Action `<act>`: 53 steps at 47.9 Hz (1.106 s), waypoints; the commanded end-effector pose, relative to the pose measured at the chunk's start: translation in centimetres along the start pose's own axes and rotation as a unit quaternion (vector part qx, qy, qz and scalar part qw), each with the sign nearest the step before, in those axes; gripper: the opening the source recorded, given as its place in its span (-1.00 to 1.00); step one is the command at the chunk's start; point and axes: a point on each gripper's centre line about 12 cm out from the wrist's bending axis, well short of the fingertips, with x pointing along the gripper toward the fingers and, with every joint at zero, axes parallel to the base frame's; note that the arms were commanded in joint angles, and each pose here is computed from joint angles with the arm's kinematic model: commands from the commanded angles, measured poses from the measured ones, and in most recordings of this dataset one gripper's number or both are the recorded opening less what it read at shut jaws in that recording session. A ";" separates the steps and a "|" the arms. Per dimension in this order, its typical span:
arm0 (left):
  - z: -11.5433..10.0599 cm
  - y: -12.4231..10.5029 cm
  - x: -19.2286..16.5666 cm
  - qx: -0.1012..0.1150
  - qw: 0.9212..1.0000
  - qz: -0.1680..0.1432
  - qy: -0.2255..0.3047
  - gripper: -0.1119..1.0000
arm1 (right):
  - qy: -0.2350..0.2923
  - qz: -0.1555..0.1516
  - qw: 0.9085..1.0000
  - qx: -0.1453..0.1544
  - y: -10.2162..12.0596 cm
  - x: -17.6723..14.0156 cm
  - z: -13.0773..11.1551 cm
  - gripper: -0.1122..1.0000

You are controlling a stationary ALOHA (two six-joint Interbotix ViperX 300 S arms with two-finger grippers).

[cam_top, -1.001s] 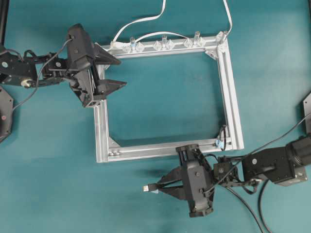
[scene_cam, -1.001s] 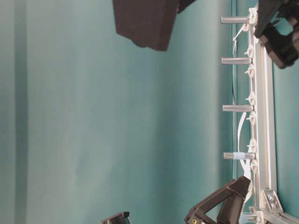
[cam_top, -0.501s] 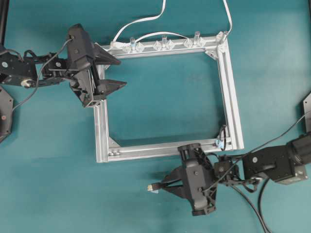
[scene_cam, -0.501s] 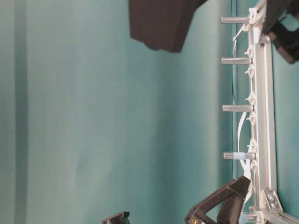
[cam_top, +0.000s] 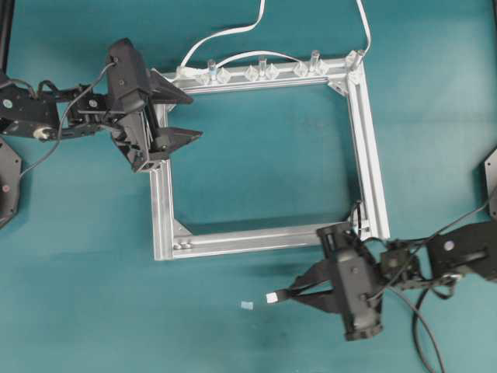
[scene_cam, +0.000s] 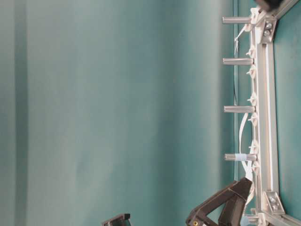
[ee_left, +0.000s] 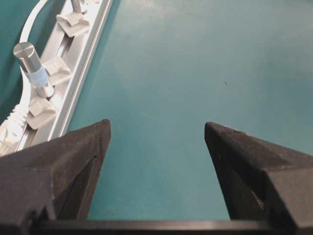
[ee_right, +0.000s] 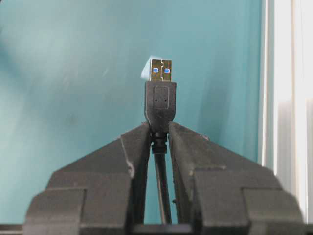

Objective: Insert the wire through the string loop located on the right side.
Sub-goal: 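Lift the USB plug and carry it right toward the frame corner, then align the plug with the black zip-tie loop at the lower-right corner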

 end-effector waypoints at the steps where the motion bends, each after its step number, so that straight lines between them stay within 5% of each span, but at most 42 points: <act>1: 1.2 -0.2 -0.1 0.001 1.000 -0.004 -0.020 0.63 | -0.018 0.011 1.000 -0.003 0.6 -1.5 0.5 -0.50; 53: 1.3 -0.3 0.0 0.001 1.000 -0.004 -0.017 0.63 | -0.009 0.027 0.999 -0.014 -3.1 -12.8 -6.2 -0.50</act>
